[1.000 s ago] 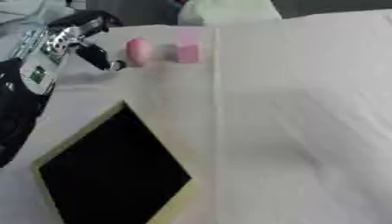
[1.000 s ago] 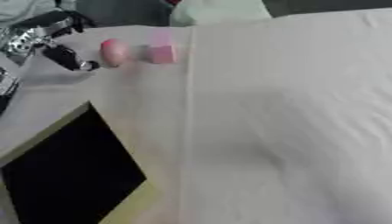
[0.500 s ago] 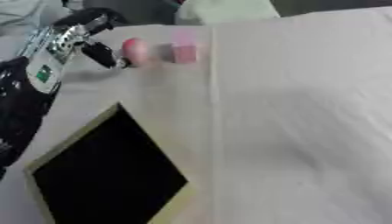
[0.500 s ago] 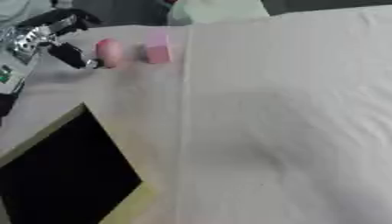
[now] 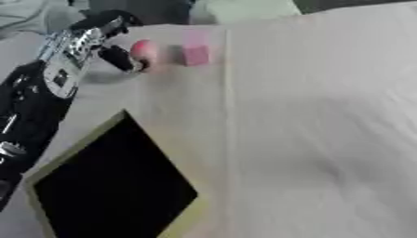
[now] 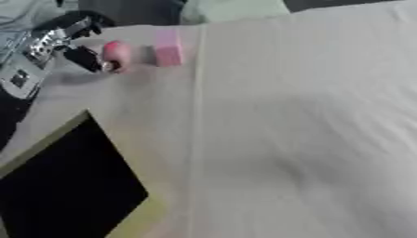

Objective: Pick up objects on the table and place them in the box.

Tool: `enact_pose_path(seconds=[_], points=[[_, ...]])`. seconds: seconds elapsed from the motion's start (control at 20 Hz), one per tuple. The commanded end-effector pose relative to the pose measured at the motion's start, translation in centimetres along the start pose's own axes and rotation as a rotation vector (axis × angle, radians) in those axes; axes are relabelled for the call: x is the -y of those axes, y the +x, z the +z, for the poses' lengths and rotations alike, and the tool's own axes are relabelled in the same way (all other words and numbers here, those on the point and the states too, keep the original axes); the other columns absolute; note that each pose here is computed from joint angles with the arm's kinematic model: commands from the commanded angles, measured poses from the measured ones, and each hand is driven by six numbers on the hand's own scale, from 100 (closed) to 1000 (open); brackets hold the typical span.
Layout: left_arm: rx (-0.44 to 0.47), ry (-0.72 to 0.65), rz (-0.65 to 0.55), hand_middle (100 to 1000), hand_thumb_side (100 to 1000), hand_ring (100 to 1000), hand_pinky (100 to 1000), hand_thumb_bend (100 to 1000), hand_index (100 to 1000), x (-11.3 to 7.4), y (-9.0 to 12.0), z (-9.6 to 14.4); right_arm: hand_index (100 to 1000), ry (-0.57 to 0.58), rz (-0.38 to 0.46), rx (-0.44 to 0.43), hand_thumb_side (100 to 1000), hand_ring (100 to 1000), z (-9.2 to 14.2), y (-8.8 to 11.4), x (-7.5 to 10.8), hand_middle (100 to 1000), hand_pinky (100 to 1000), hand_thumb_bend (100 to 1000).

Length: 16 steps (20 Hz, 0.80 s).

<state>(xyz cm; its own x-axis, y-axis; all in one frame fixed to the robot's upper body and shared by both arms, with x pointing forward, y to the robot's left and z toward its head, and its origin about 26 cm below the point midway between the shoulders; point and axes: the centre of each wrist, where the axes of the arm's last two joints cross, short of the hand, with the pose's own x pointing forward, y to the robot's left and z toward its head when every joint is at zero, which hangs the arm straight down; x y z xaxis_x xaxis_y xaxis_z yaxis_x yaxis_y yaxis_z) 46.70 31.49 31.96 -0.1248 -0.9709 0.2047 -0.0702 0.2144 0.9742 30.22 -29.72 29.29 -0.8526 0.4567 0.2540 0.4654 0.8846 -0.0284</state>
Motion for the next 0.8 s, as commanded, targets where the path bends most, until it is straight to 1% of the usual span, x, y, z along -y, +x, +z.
enact_pose_path(seconds=[0.05, 0.15, 0.2, 0.3, 0.55, 0.6, 0.65, 0.8], points=[[-0.021, 0.04, -0.018, 852, 126, 834, 826, 437, 889, -1.7, -0.6, 0.3, 787, -0.006, 0.002, 0.034, 953, 744, -0.7, 0.6, 0.3, 654, 783, 418], [-0.029, 0.037, -0.023, 812, 123, 796, 788, 376, 859, -1.7, -0.8, 0.3, 787, -0.006, 0.003, 0.034, 952, 744, -0.7, 0.6, 0.3, 653, 783, 422], [-0.032, 0.035, -0.019, 778, 120, 758, 757, 327, 833, -1.6, -0.9, 0.3, 787, -0.006, 0.003, 0.034, 951, 744, -0.7, 0.6, 0.3, 653, 783, 423], [-0.032, 0.036, -0.009, 722, 118, 693, 700, 284, 784, -1.5, -1.0, 0.2, 787, -0.007, 0.003, 0.034, 950, 744, -0.8, 0.6, 0.2, 653, 783, 424], [-0.031, 0.039, -0.003, 722, 118, 693, 700, 284, 784, -1.4, -1.1, 0.2, 787, -0.007, 0.003, 0.035, 950, 744, -0.8, 0.6, 0.2, 653, 783, 424], [-0.027, 0.041, -0.001, 550, 103, 512, 529, 251, 647, -1.4, -1.0, 0.1, 787, -0.007, 0.001, 0.034, 949, 744, -0.7, 0.6, 0.2, 652, 784, 429], [0.0, 0.05, 0.003, 551, 100, 495, 517, 225, 652, -1.5, -0.4, 0.1, 786, -0.009, 0.002, 0.03, 948, 744, -0.7, 0.5, 0.3, 649, 784, 432], [0.067, 0.052, 0.011, 565, 100, 498, 521, 229, 665, -1.6, 0.0, 0.3, 786, -0.014, 0.01, 0.022, 948, 744, -0.5, 0.5, 0.3, 648, 784, 434]])
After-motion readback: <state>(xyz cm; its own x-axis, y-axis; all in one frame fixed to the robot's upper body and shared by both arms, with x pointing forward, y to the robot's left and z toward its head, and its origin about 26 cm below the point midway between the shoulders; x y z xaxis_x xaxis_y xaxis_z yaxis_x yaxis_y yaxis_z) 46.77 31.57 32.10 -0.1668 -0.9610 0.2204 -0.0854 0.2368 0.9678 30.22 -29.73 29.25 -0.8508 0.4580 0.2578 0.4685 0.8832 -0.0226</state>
